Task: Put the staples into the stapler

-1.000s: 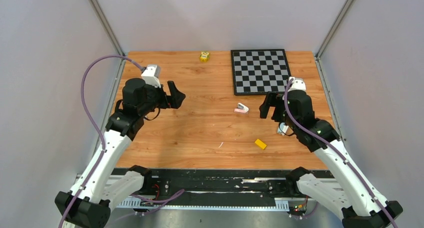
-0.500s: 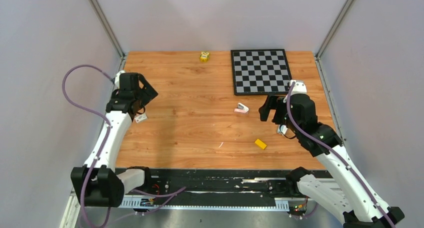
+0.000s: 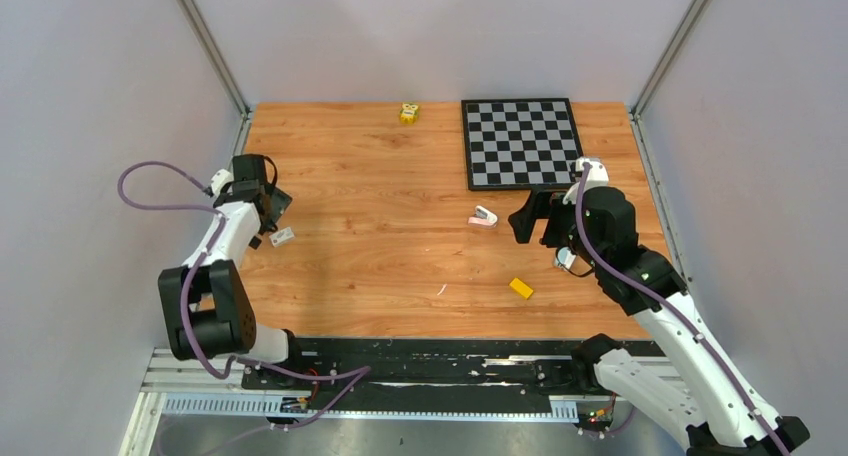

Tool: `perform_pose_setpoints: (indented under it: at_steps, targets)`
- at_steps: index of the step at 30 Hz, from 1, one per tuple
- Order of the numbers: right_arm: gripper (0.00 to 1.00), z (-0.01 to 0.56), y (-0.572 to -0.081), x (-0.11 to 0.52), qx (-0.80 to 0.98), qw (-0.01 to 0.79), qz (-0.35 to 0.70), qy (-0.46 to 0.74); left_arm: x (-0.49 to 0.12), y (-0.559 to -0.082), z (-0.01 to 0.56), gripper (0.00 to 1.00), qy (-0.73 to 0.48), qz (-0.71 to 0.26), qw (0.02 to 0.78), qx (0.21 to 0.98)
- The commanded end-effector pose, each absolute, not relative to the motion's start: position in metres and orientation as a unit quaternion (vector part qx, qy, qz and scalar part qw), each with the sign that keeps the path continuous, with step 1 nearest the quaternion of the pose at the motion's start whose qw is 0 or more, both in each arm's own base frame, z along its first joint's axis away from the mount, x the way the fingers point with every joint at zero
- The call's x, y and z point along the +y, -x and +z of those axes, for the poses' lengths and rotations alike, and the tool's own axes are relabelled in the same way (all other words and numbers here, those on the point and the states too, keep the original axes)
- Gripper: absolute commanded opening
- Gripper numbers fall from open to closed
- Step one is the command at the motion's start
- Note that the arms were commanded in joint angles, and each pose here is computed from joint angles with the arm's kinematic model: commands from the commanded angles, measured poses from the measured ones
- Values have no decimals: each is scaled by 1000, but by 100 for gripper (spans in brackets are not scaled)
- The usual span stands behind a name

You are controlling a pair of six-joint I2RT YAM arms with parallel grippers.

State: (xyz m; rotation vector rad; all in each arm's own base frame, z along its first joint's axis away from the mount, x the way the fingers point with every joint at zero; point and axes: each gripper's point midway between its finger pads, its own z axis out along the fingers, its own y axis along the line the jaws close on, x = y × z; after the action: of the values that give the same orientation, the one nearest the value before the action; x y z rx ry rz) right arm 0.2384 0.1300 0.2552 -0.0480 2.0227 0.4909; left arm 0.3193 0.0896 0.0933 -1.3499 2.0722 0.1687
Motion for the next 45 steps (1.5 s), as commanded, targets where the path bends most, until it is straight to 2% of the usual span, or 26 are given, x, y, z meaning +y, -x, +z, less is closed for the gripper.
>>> perform_pose_setpoints:
  at_steps: [1, 9, 24, 28, 32, 34, 39, 45]
  targets:
    - [100, 273, -236, 131, 821, 529, 214, 37, 89, -344, 89, 93, 419, 60, 319, 848]
    - [100, 279, -233, 127, 808, 548, 213, 44, 89, -341, 64, 88, 335, 81, 270, 899]
    - [99, 282, -230, 132, 799, 554, 228, 60, 79, -338, 33, 81, 303, 61, 230, 923]
    - [99, 280, -230, 132, 798, 554, 229, 63, 68, -351, 50, 79, 285, 40, 265, 920]
    - [98, 258, -240, 120, 815, 547, 186, 37, 26, -374, 85, 78, 234, 1, 313, 920]
    - [96, 237, -248, 110, 833, 532, 150, 17, -8, -387, 106, 77, 194, -22, 335, 922]
    - [86, 182, -261, 63, 880, 460, 19, -120, -92, -396, 145, 76, 92, -102, 363, 922]
    - [63, 123, -280, 28, 901, 391, -21, -188, -134, -378, 177, 76, 20, -167, 380, 910]
